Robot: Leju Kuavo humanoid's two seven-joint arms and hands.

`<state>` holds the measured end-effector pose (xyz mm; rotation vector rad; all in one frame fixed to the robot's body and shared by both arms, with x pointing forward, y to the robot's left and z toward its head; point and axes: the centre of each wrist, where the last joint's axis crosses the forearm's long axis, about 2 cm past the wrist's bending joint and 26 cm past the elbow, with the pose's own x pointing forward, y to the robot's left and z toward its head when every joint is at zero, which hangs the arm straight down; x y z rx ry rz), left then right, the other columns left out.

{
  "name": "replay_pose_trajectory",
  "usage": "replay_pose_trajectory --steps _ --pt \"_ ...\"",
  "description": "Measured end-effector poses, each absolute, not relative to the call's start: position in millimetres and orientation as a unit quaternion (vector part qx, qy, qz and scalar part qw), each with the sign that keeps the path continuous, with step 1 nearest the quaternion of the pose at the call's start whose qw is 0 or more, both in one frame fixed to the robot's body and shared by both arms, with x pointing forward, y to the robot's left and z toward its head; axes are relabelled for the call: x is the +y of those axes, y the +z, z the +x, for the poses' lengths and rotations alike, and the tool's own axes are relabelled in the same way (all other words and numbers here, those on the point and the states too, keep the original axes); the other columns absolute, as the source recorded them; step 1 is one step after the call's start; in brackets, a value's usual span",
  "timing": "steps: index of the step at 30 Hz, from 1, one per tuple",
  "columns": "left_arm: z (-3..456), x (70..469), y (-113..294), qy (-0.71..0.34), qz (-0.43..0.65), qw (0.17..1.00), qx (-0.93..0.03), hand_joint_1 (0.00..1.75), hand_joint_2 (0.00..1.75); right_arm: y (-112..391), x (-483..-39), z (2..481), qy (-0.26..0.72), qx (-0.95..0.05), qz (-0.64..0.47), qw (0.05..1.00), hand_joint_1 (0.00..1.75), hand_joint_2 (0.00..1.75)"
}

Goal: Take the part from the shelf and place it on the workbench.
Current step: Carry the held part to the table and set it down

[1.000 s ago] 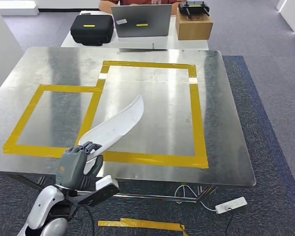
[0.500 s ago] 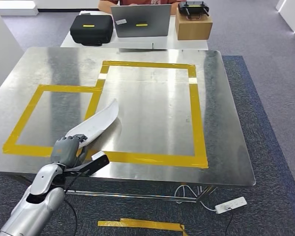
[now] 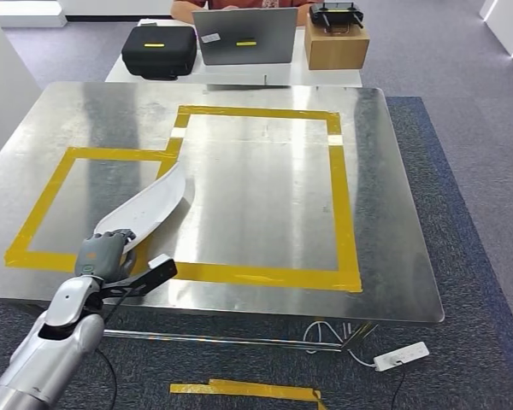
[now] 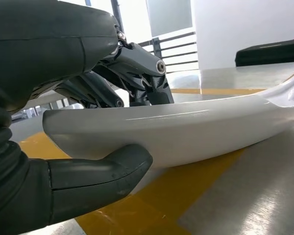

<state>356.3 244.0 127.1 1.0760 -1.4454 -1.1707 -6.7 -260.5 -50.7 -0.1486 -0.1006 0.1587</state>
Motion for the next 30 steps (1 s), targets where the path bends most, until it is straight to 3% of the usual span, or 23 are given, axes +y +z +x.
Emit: replay_pose_trajectory --steps 13,17,22,26,30 --pt "361 258 125 -0.476 0.492 0.473 -0.554 1.75 1.75 -52 -262 -9 0.078 -0.046 -0.073 0.993 0.0 0.0" --pt "362 265 124 -0.477 0.517 0.469 -0.533 0.0 1.75 -52 -262 -9 0.074 -0.045 -0.075 0.993 0.0 0.0" --pt "362 267 124 -0.476 0.522 0.471 -0.528 0.0 1.75 -52 -262 -9 0.072 -0.046 -0.077 0.993 0.0 0.0" --pt "358 277 119 -0.463 0.523 0.494 -0.518 0.0 0.0 -52 -262 -10 0.06 -0.041 -0.079 0.994 0.0 0.0" --pt "357 281 119 -0.454 0.517 0.501 -0.525 0.0 0.0 -52 -262 -10 0.061 -0.04 -0.076 0.994 0.0 0.0"
